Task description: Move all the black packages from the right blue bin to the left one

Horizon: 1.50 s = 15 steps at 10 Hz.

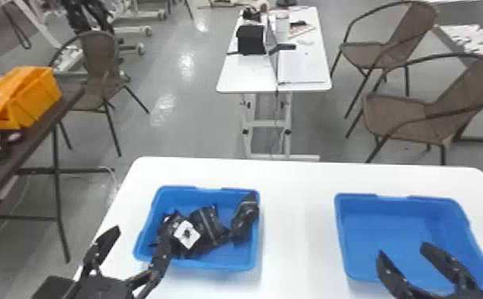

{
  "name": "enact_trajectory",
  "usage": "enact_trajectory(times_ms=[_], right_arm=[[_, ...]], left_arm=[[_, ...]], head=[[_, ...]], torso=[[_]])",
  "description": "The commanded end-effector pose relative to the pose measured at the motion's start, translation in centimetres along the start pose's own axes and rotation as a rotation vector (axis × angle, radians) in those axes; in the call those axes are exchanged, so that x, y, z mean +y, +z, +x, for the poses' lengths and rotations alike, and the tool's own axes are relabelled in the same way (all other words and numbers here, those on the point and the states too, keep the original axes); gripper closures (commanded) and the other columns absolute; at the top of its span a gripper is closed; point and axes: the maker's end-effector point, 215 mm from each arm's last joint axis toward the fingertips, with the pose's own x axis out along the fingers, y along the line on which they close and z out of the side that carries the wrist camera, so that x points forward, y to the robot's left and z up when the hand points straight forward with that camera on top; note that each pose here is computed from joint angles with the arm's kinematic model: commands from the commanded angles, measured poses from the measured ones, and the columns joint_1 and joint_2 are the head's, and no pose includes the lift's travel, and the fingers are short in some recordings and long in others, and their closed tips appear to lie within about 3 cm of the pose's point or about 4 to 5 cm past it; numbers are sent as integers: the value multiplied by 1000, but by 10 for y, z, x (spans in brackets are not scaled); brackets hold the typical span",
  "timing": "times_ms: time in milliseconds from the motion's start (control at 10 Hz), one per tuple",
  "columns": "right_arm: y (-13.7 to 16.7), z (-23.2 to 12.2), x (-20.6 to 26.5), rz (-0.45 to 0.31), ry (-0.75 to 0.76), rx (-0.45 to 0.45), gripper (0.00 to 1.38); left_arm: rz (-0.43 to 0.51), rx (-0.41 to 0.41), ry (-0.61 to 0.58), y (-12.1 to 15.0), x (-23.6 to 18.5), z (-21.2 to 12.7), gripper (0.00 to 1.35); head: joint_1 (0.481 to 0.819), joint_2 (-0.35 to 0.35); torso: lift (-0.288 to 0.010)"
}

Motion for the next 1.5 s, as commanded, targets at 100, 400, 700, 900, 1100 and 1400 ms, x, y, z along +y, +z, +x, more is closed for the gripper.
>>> enact_trajectory(times_ms=[100, 400, 700, 900, 1100, 1400], right_arm=[[-7, -12, -11, -16, -47, -11, 291], [-7, -13, -12, -31, -47, -5, 291], [-6, -13, -13, -42, -51, 1, 291], [-6, -16, -15, -52, -65, 8, 291], [-6, -15, -15, -51, -65, 5, 291], [-6, -15, -15, -51, -67, 5, 291]], left_arm=[[-21, -8, 10, 2, -12, -2, 219], [-102, -4, 73, -1, -20, -3, 219], [-170, -4, 127, -2, -27, -5, 219], [-173, -7, 137, -2, -24, -6, 219], [-175, -7, 140, -2, -24, -6, 219], [-177, -10, 138, 0, -25, -4, 219]], head=[[695, 129], [695, 99], [695, 86], [695, 75], [695, 73], [695, 74]], torso=[[0], [0], [0], [0], [0], [0]])
